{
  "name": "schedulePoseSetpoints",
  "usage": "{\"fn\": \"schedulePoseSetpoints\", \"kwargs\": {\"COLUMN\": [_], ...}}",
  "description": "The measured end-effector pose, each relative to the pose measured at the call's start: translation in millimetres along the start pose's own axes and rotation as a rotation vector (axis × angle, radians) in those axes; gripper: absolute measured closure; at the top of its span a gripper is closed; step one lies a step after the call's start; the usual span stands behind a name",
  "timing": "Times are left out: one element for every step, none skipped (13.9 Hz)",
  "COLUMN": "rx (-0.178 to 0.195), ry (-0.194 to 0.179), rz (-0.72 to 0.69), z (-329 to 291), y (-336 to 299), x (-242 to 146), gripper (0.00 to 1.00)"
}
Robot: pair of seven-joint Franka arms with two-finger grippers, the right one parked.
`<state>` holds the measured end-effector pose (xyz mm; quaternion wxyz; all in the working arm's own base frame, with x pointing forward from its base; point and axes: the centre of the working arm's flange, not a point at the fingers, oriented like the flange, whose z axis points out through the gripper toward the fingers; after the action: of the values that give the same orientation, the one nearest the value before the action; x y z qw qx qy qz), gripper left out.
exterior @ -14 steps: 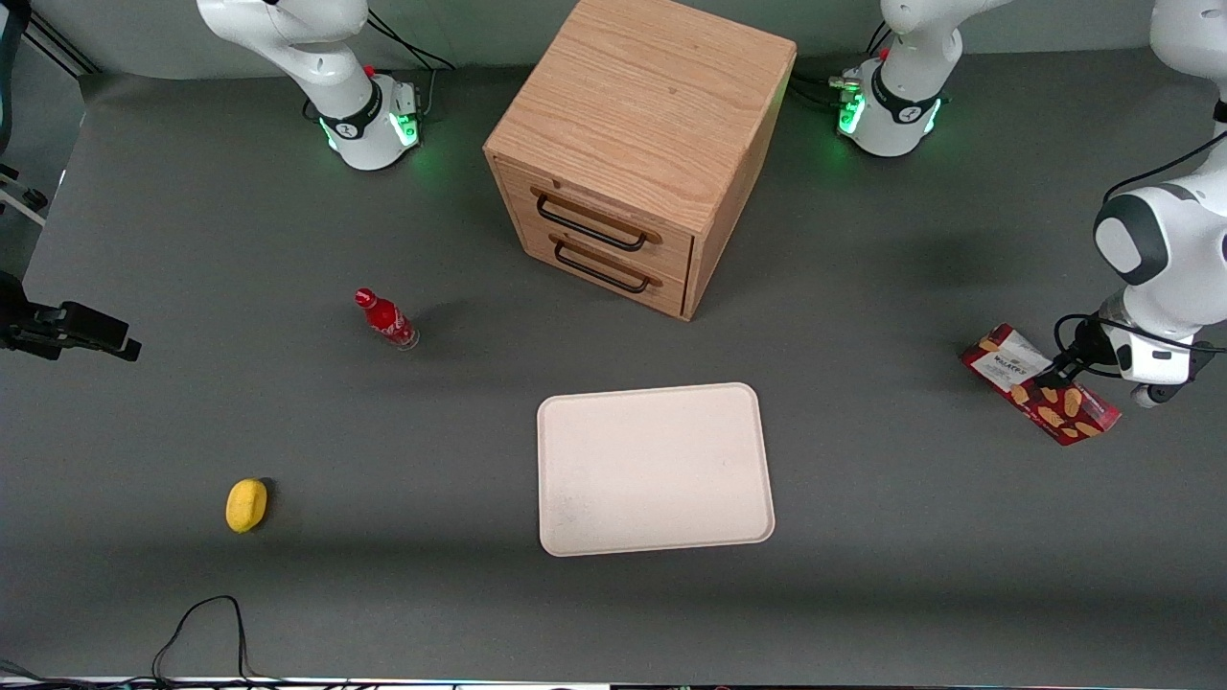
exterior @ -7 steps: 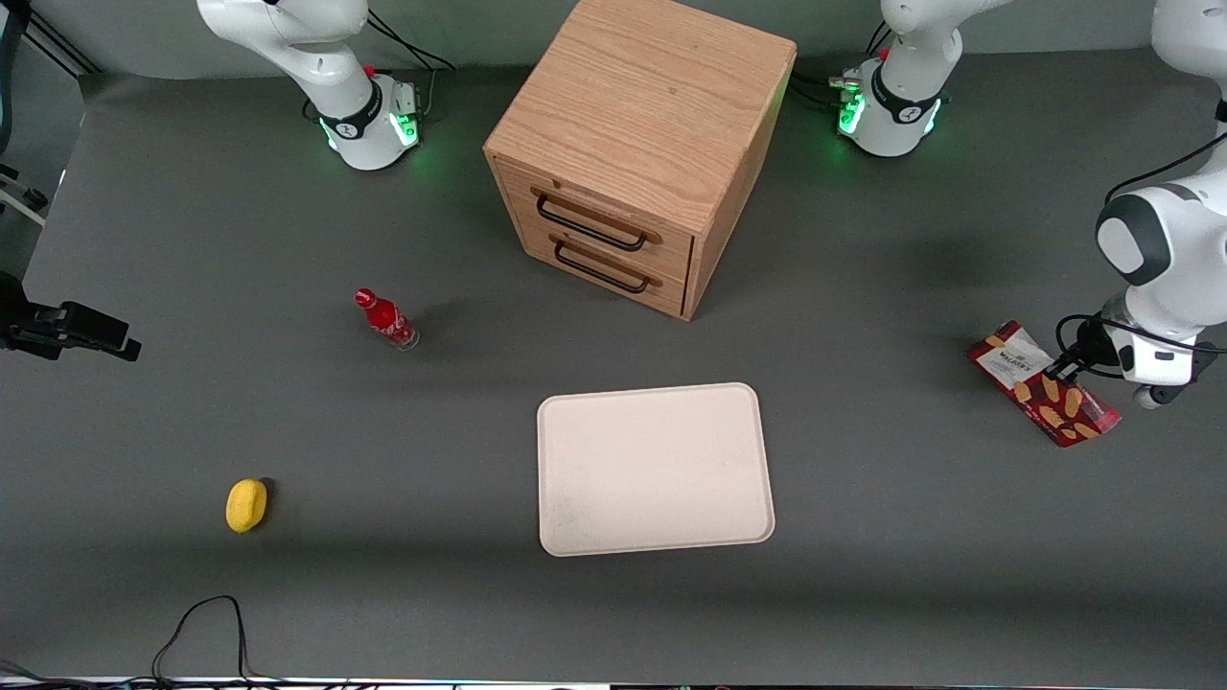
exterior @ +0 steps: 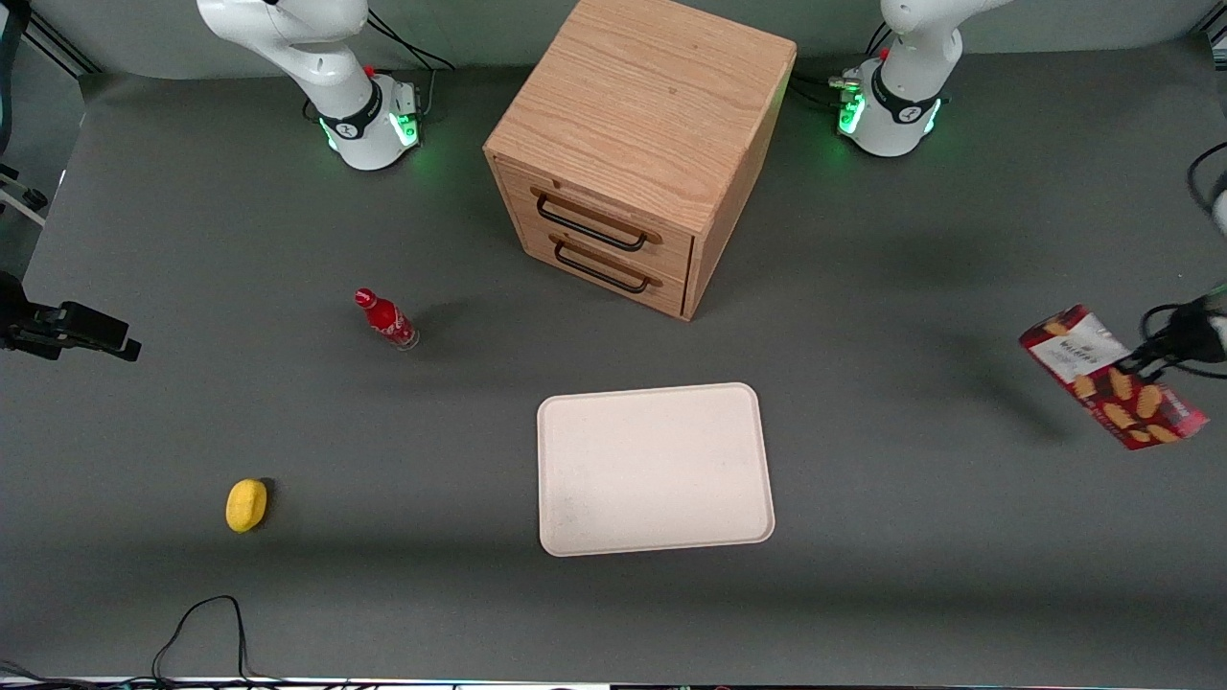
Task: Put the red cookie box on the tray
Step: 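Lift the box upright and carry it toward the white tray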
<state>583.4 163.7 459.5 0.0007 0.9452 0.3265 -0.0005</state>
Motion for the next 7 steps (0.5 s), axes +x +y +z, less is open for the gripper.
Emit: {"fn": "schedulePoseSetpoints", "kwargs": {"rx": [0.001, 0.000, -0.003, -0.006, -0.009, -0.011, -0.014], "ry": [0.001, 0.007, 0.015, 0.023, 0.029, 0.034, 0.039], "rz": [-0.001, -0.002, -0.002, -0.001, 0.003, 0.014, 0.036], "z": [-36, -70, -99, -123, -140, -151, -158], "y": [0, 0, 0, -1, -1, 0, 2], "x": [1, 1, 0, -1, -3, -5, -6], "gripper": [0.98, 0.98, 0.98, 0.98, 0.98, 0.98, 0.98]}}
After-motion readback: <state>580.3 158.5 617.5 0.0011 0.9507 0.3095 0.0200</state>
